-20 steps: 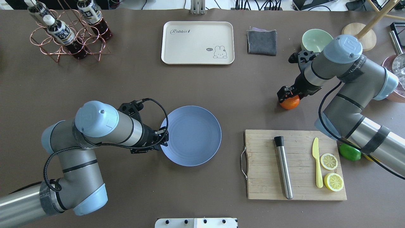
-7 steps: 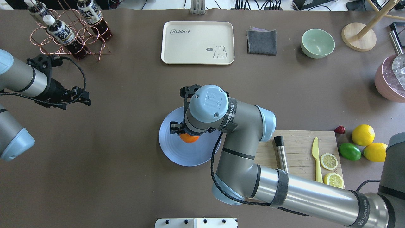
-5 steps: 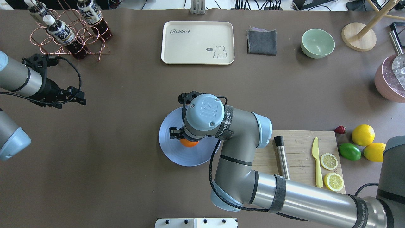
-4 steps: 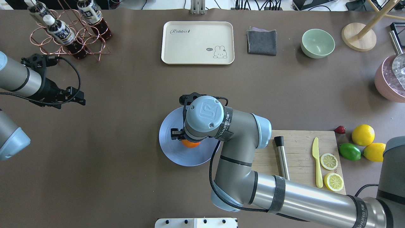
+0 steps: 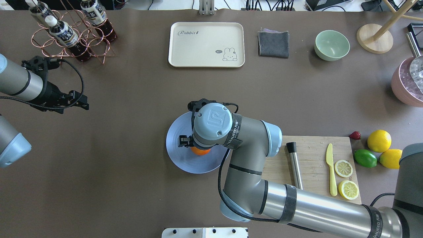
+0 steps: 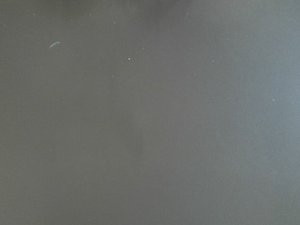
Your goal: Pick orange to plate
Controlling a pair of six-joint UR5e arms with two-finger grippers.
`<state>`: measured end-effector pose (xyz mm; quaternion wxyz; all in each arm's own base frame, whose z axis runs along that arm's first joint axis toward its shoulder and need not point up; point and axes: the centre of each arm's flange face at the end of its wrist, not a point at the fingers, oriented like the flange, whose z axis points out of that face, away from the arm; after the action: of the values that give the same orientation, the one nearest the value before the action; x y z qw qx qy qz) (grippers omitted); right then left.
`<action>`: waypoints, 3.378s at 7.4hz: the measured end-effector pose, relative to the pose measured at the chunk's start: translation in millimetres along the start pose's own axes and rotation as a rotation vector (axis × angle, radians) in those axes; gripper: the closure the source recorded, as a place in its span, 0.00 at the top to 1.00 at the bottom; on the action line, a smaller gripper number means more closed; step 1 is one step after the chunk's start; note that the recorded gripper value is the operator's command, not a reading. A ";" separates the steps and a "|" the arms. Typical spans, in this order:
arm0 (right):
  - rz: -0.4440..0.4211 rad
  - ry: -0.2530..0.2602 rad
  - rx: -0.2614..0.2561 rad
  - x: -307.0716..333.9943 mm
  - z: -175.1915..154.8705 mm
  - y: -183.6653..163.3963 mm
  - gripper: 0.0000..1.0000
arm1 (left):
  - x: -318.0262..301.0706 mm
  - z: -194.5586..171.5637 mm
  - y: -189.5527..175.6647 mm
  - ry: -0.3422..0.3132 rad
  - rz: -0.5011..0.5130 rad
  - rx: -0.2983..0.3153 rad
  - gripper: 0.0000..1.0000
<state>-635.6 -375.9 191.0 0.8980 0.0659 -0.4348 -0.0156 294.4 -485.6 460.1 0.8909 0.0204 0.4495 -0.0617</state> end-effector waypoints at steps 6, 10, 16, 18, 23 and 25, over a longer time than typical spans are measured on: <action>0.009 -0.018 -0.055 259.9 -122.7 -131.9 1.00 | -167.0 -68.0 -29.7 -0.037 0.133 -0.001 0.97; -0.127 0.041 -0.111 593.7 -191.4 -111.0 1.00 | -340.2 -146.1 -33.0 -0.022 0.202 0.019 0.97; -0.065 0.093 -0.108 794.1 -232.1 -41.6 1.00 | -402.3 -151.2 -17.2 -0.094 0.193 -0.003 0.97; -0.068 0.094 -0.100 793.5 -235.2 -44.4 1.00 | -406.2 -151.6 -16.3 -0.124 0.223 0.025 0.97; -0.064 0.095 -0.105 797.7 -232.4 -40.6 1.00 | -411.2 -151.5 -9.1 -0.157 0.232 0.038 0.97; -0.059 0.095 -0.110 801.2 -229.4 -39.5 1.00 | -409.6 -152.4 -9.2 -0.155 0.245 0.048 0.97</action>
<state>43.1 -459.4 669.0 0.9190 0.0299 -0.3881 -0.0631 -69.4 -443.2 698.7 0.9231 0.0916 0.3717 0.0354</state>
